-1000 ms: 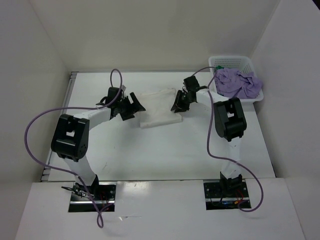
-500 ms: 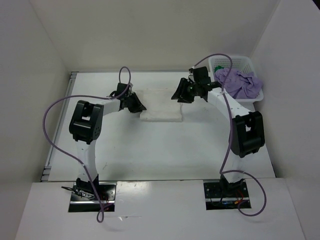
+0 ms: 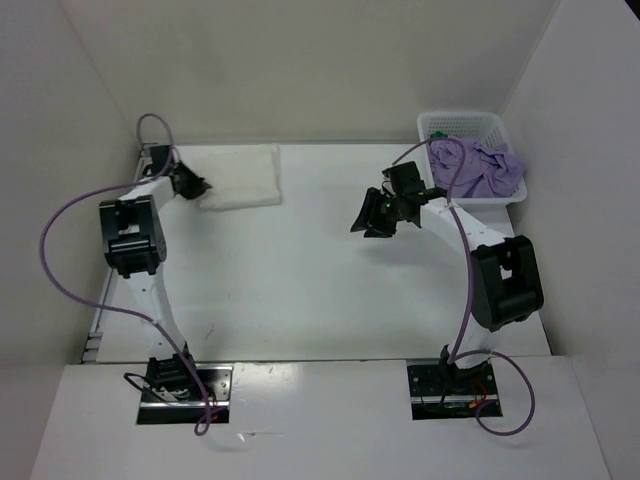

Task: Fold and stack the t-shirts
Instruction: Put the neatly folded tshirt into the corner of the board with the left arm, then grab crumpled tshirt from bin with the right arm

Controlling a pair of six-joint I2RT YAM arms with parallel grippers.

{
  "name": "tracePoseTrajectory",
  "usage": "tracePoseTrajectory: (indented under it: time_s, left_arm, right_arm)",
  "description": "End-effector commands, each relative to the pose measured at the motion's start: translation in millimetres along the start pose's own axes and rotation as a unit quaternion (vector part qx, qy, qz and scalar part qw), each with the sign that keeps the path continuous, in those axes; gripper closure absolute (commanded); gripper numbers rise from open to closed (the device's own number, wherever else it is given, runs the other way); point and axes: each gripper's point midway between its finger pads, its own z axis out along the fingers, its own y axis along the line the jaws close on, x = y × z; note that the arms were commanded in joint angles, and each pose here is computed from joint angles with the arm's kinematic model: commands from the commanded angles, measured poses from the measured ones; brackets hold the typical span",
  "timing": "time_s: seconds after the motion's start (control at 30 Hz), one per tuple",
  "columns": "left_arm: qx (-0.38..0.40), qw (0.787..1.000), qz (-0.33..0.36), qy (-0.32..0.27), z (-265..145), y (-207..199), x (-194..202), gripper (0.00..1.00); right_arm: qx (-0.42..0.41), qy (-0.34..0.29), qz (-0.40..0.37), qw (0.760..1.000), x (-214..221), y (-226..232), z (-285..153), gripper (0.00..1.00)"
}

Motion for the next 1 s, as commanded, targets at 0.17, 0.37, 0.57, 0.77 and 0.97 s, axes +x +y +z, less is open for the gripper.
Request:
tracePoseTrajectory:
  time_s: [0.17,0.37,0.57,0.77,0.97]
  left_arm:
    - [-0.069,0.984,-0.117,-0.118,-65.1,90.7,-70.0,0.50]
    - [-0.051,0.977,-0.139,-0.151,-105.2,82.2,-61.5,0.08]
    - [-0.038,0.974,-0.122,-0.188,-170.9,65.5,-35.2,0.17]
    - [0.053,0.994,0.020,-0.089,-186.1,-41.9,66.1,0.33]
    - [0.126,0.982,0.121,0.076,-192.5,-100.6,210.7,0.33]
  right_arm:
    - [-0.040,-0.004,-0.015,0.999,5.3,15.1,-13.4,0.49]
    - [-0.041,0.000,-0.018,0.999,14.5,13.6,-13.6,0.46]
    - [0.009,-0.034,-0.012,0.999,2.1,0.6,-19.2,0.49]
    - [0.081,-0.124,-0.020,0.989,-75.4,8.4,-37.0,0.57]
    - [0.154,-0.239,0.035,0.958,-179.9,-43.6,-77.4,0.65]
